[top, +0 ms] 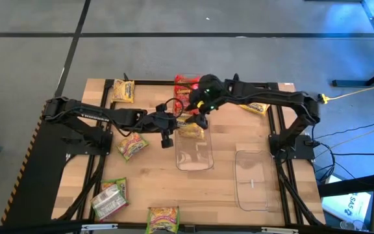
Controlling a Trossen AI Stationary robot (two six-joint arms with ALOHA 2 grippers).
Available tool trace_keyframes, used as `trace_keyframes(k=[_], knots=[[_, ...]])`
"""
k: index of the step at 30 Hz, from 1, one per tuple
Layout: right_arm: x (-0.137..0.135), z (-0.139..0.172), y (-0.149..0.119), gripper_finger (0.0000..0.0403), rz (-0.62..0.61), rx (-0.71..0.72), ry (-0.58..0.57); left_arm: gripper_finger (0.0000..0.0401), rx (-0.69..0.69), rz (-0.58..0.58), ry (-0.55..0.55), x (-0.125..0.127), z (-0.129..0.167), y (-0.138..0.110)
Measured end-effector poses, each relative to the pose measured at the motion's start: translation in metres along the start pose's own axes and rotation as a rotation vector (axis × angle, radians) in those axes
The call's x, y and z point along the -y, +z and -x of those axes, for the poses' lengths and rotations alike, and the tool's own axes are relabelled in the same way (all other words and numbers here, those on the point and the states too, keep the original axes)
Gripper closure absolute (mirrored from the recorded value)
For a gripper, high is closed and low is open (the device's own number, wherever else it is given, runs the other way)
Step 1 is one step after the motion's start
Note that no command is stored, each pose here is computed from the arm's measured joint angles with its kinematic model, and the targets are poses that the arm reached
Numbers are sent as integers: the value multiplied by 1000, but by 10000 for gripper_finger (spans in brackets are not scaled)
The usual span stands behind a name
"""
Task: Sort Maruchan noodles
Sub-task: Put the yellow noodle pack into the middle transparent bin
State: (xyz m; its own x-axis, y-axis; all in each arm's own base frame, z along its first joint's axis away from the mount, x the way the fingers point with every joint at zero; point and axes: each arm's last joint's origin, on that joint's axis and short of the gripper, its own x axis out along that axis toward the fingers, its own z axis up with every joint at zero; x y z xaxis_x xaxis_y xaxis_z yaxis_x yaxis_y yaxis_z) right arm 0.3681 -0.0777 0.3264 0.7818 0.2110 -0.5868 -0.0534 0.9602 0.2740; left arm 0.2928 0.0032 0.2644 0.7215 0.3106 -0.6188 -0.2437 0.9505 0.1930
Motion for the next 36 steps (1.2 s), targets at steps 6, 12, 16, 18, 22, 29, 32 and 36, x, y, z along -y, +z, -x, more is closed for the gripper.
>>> trace_keyframes(k=[6,12,16,18,22,29,32,36], knots=[[-6,-21,-7,139,17,-51,-32,356,-1,33,4,-2,-1,0],[-9,-27,-10,139,29,-79,-66,356,9,58,11,-3,2,1],[-8,-29,-11,155,35,-87,-122,356,13,56,7,-2,2,2],[-8,-29,-12,178,50,-91,-119,356,14,52,4,0,3,1],[-8,-30,-12,239,73,-94,-116,354,16,33,-1,3,4,1],[-9,-30,-12,334,104,-95,-102,334,18,20,-16,7,5,1],[-9,-30,-12,358,105,-99,-84,313,18,19,-16,7,5,1],[-9,-30,-13,376,107,-106,-88,288,8,34,-19,6,8,0]])
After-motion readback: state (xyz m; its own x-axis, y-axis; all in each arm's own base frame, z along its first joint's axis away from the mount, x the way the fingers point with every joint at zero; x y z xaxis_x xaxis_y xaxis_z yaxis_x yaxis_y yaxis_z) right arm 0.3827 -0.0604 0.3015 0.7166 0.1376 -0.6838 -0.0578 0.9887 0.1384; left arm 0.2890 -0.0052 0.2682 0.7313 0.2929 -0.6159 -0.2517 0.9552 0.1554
